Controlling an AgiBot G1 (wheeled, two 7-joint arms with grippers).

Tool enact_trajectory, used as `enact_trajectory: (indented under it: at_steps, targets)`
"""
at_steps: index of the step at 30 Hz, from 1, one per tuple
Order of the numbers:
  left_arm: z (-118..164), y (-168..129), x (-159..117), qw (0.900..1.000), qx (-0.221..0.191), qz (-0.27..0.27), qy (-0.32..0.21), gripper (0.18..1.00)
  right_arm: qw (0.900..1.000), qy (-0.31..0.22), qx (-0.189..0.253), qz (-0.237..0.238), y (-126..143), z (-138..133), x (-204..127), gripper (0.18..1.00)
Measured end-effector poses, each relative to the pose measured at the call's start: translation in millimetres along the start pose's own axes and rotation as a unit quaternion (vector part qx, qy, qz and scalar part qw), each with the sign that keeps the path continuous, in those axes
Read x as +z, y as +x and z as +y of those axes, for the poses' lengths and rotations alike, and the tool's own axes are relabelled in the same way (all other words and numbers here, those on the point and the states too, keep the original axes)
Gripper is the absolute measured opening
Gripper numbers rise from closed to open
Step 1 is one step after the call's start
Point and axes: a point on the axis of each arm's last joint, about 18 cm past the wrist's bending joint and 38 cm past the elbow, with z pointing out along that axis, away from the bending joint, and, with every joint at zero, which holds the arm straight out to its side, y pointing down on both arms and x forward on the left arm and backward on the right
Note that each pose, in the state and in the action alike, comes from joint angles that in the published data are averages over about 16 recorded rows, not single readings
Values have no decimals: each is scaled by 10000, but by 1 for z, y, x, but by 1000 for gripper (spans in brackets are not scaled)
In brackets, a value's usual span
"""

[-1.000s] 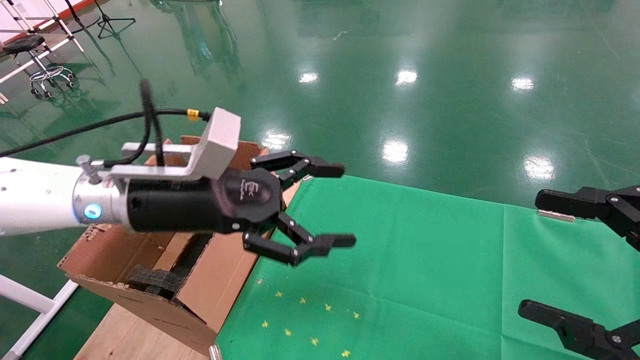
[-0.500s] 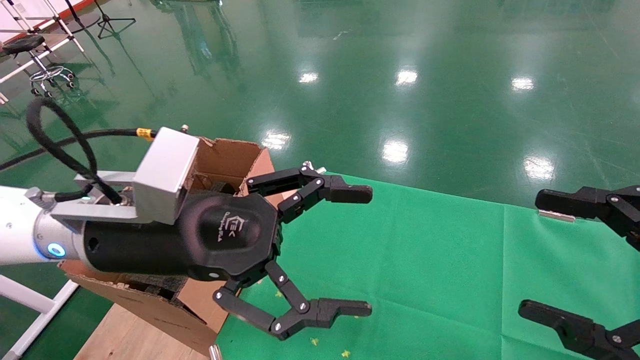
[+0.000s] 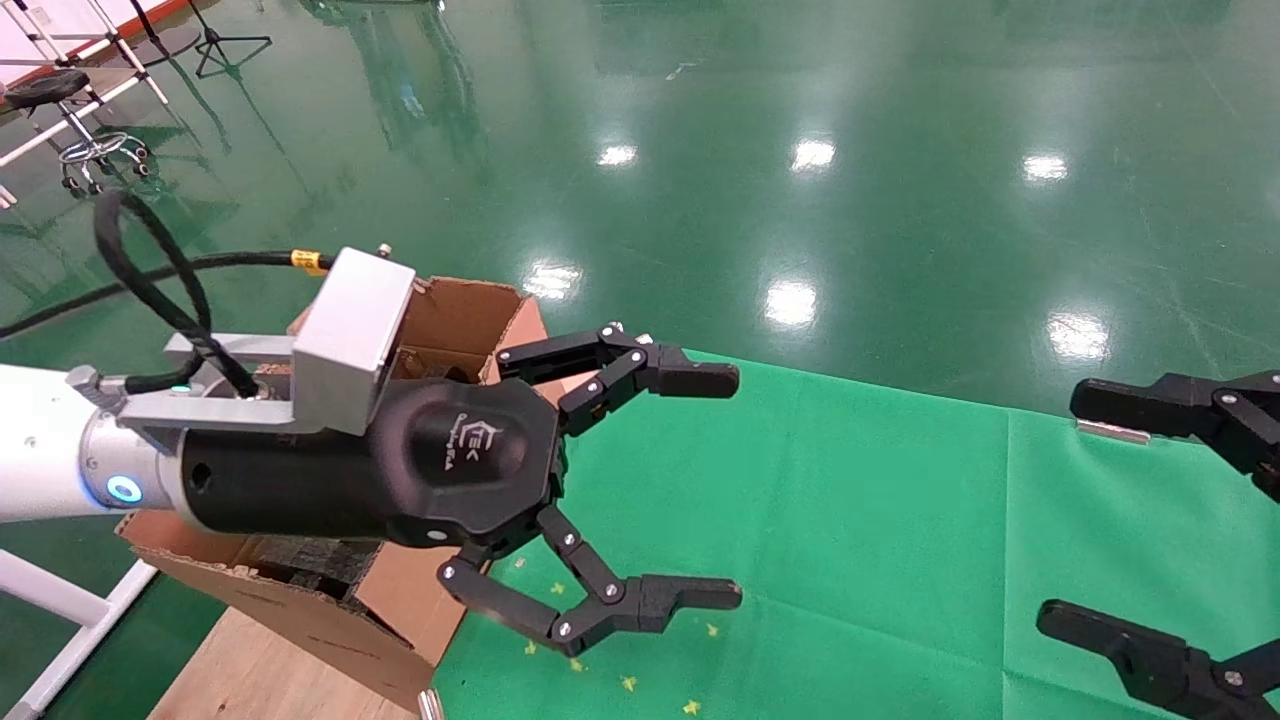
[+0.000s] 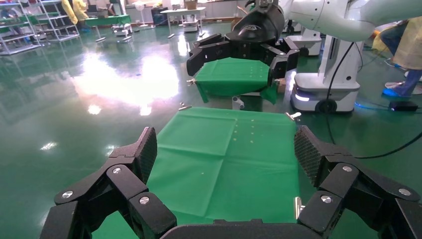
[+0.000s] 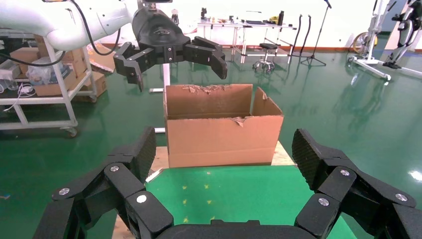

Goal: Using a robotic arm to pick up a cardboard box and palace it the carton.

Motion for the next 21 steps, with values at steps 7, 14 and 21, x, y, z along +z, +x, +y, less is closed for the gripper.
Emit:
enact_trajectory:
  at_steps: [7, 14, 21]
  targets:
    - [1, -1, 0, 10000, -7, -20, -24, 1001, 10000, 0, 0, 0, 0, 0, 0, 1001]
    - [1, -2, 0, 10000, -10, -30, -36, 1001, 10000, 0, 0, 0, 0, 0, 0, 1001]
    - [1, -3, 0, 10000, -13, -36, -43, 1001, 10000, 0, 0, 0, 0, 0, 0, 1001]
